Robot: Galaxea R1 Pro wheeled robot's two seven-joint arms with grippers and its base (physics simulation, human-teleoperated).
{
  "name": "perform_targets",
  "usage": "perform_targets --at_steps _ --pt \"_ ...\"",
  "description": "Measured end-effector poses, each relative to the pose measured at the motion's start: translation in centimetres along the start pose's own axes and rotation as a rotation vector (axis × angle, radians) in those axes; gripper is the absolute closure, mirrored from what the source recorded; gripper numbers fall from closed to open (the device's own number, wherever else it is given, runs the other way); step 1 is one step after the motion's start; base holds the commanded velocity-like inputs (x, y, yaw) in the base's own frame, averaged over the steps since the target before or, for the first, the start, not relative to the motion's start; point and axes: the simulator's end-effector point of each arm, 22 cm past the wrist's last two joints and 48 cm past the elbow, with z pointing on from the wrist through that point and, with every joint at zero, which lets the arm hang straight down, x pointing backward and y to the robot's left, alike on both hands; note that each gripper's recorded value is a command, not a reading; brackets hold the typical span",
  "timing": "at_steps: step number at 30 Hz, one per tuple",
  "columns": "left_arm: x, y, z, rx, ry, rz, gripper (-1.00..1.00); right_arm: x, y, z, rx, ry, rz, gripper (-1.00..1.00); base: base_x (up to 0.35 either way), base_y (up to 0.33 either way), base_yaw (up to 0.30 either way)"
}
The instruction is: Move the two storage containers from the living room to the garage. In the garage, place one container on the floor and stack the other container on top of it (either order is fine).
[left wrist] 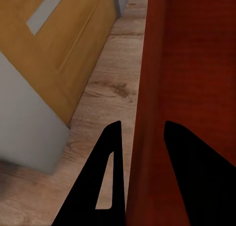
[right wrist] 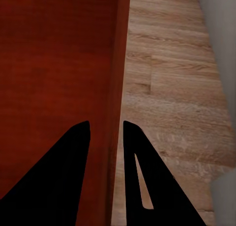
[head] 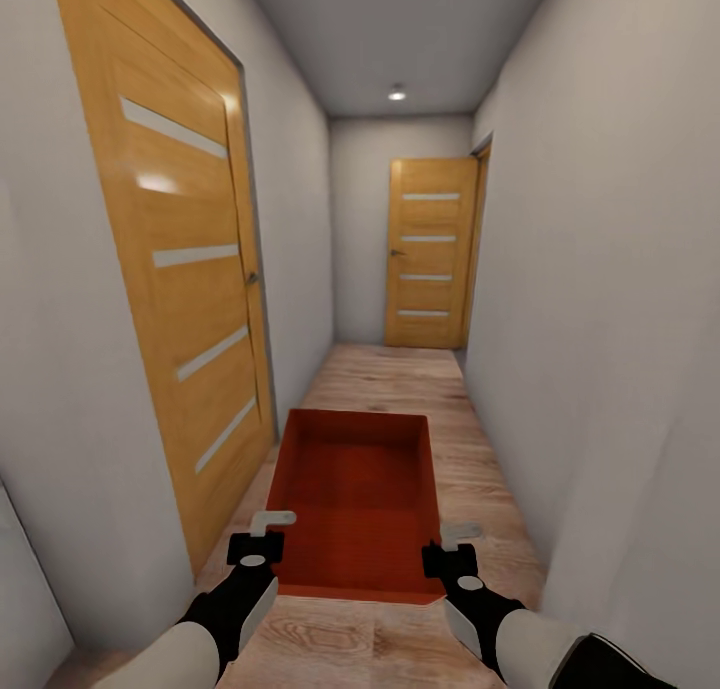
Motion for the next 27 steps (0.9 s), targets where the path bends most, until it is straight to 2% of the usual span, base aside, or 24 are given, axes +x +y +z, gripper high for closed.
perform_targets --at_steps 15,27 --pt "0.01 0.00 0.00 0.000 0.000 0.000 1.00 0.00 0.00 0.00 0.000 0.000 0.000 1.00 0.321 0.041 -0.005" --pt "-0.01 0.05 0.02 0.000 0.000 0.000 1.00 0.00 0.05 -0.01 0.001 0.000 0.000 1.00 0.321 0.091 -0.227"
